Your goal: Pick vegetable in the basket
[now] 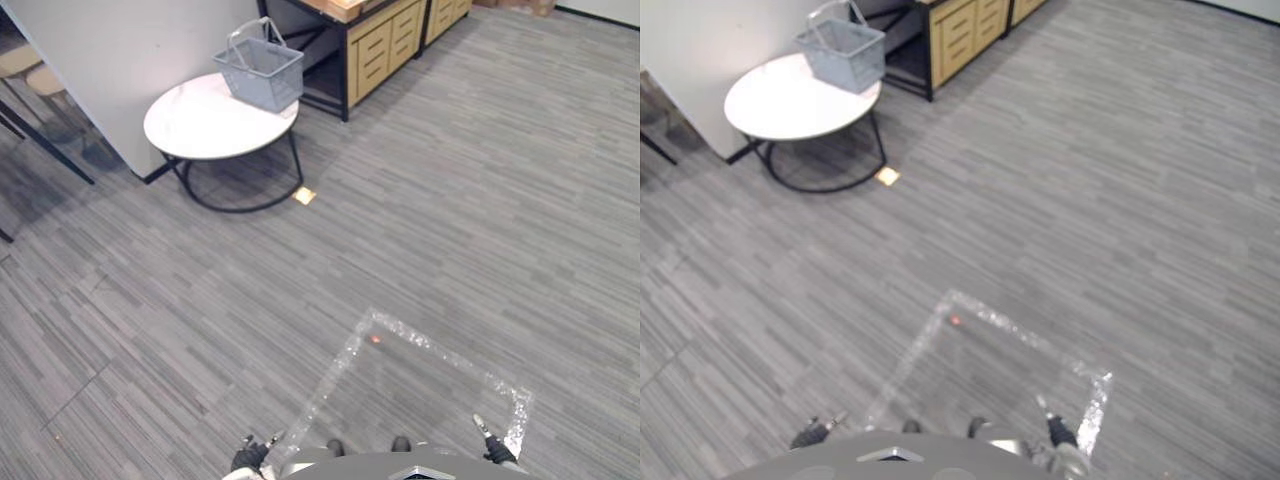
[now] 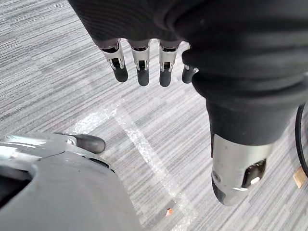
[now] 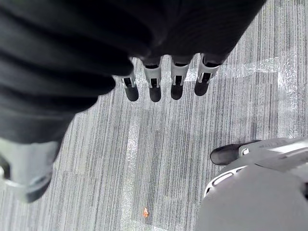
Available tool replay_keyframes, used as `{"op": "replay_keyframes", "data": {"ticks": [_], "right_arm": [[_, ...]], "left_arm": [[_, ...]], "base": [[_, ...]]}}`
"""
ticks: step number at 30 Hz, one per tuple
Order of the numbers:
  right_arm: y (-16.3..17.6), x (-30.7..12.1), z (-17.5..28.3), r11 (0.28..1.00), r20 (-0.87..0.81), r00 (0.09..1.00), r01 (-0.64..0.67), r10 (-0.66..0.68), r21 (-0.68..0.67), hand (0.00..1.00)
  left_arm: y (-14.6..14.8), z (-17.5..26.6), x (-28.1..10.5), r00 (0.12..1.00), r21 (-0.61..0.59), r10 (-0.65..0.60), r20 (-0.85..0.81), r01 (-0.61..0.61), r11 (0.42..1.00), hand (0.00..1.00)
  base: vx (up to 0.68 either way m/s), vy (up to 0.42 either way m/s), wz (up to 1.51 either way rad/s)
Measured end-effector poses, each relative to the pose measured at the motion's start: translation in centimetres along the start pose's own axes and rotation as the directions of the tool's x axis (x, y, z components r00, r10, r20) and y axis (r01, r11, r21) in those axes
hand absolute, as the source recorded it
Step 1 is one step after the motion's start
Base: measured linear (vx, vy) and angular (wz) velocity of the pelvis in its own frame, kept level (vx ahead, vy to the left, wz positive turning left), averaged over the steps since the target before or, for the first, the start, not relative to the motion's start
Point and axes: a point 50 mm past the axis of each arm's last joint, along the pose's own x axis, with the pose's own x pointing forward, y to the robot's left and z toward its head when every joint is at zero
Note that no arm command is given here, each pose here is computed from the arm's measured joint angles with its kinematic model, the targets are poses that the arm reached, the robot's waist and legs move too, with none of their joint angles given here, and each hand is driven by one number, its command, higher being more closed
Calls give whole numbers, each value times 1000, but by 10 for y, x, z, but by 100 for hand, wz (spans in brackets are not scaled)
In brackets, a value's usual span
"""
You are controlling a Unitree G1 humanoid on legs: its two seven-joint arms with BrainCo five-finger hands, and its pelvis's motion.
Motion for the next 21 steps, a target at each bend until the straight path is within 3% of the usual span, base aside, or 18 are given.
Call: {"op": "replay_keyframes", "data": {"ticks": [21], "right_arm": [[1, 0, 3, 1000, 10, 1000, -12, 12, 2, 0]], "left_arm": [[-4, 6, 2, 1000, 16, -4, 17, 4, 1000, 0]], "base": [[-13, -18, -3]]}}
